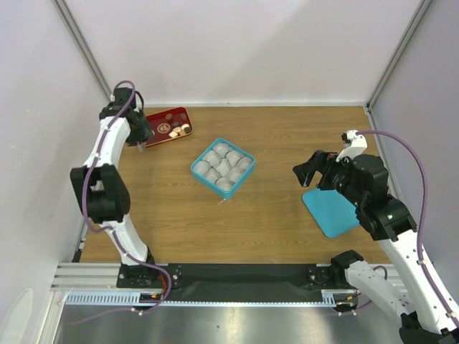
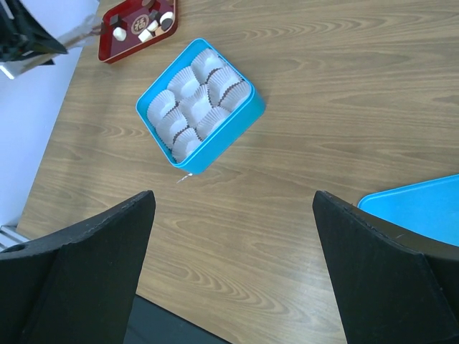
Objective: Pack the chocolate
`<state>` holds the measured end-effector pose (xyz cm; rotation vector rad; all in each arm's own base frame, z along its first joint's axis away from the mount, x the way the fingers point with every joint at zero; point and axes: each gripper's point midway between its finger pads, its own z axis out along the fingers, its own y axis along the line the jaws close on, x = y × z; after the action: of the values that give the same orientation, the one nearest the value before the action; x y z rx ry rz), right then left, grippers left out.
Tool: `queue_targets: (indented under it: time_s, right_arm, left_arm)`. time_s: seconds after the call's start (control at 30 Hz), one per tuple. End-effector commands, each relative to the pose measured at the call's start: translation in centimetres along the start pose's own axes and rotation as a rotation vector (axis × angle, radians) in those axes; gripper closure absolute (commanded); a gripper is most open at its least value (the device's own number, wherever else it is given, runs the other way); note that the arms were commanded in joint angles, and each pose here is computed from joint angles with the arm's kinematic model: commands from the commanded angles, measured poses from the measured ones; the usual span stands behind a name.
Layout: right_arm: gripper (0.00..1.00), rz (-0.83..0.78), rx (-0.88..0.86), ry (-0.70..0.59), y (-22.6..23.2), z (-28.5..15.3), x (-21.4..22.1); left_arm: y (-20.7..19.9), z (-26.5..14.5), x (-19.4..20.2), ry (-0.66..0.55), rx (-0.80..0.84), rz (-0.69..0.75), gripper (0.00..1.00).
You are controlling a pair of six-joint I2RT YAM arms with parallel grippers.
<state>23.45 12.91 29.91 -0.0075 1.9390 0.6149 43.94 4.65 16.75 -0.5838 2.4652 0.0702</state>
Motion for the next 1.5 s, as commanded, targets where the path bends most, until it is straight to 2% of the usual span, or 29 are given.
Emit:
queue_targets:
  time_s: [0.0,0.47,0.87,1.47]
  right_arm:
    - [0.0,-0.027,0.001,-0.058,0.1,-0.4,-1.5]
    - [0.0,-0.032,0.033,-0.051,-0.5,0.5,-1.6]
    - [0.0,-0.011,0.045,-0.034,-0.8,1.8,-1.1]
    - [0.0,-0.011,0.046,-0.029,-0.9,2.3,-0.8]
  left_arm:
    - [-1.3,0.9,-2.4,-0.055,0.033,-0.007,0.48]
    - [-1.5,6.4,-1.4,-0.006,0.018,0.049,0.46]
    - [-1.6,8.0,-1.4,0.01,0.019,0.09,0.46]
    - [-0.6,8.1,-0.4,0.039,-0.018,0.127,0.55]
